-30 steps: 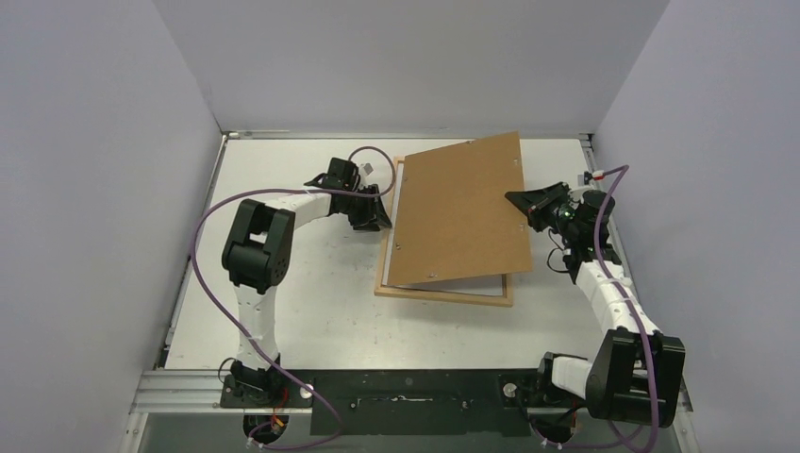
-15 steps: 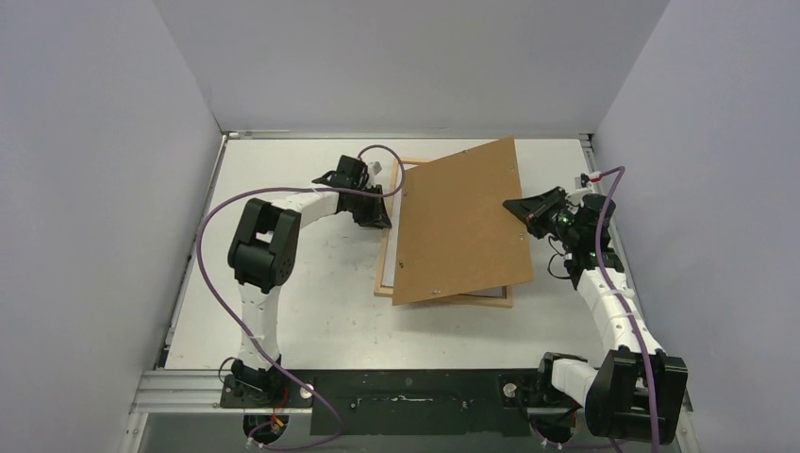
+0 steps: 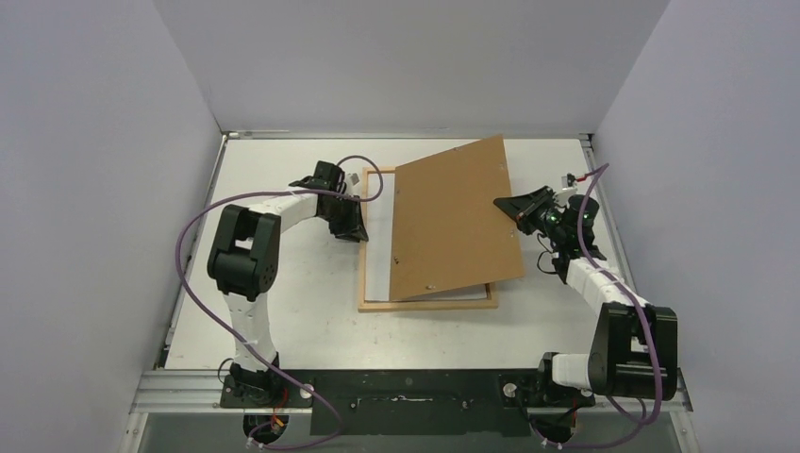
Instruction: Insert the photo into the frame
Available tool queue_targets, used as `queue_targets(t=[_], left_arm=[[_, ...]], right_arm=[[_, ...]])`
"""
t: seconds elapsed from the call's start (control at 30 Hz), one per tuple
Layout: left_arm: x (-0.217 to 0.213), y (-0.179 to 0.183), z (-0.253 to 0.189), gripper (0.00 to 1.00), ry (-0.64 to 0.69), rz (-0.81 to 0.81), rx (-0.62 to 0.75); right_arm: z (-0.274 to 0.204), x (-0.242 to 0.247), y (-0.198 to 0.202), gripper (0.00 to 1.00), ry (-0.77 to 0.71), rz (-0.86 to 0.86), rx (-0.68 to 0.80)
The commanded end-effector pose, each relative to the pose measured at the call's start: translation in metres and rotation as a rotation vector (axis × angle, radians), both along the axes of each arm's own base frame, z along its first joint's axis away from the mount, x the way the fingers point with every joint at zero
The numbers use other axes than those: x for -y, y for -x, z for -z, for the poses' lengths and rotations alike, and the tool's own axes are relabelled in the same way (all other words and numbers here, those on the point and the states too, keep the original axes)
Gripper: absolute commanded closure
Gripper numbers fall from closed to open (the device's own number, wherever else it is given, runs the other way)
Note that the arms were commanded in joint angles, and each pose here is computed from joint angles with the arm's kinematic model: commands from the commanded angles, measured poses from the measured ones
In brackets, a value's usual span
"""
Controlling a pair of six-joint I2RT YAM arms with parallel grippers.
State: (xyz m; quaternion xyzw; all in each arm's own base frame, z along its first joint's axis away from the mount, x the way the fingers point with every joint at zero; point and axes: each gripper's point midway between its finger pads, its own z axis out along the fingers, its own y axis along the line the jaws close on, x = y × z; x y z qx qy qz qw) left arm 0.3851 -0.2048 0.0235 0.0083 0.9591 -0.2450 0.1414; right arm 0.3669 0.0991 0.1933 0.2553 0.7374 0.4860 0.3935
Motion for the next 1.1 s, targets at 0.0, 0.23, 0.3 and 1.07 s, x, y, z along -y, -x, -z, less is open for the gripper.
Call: queue_targets(t=[0.0,0.23,0.3,1.07], left_arm=[[-0.008,0.014,-0.02,0.67,0.03,0.011,-0.001],[-0.009,0.001,-0.057,0.49,0.098,-0.006,0.089],[-0.015,-0.003,-0.064,0.47,0.09,-0.019,0.114],[-0.024,-0.011,-0.032,0.56,0.075,-0.122,0.061]], right_arm=[[-0.052,-0.023,-0.008,1.0,-0.056,-0.069,0.227],[-0.049,-0.048,-0.01,1.0,-0.055,-0.139,0.25],[-0.045,-0.051,-0.011,1.0,-0.052,-0.146,0.247],[0.003,-0.064,-0.027,1.0,-0.029,-0.088,0.167]])
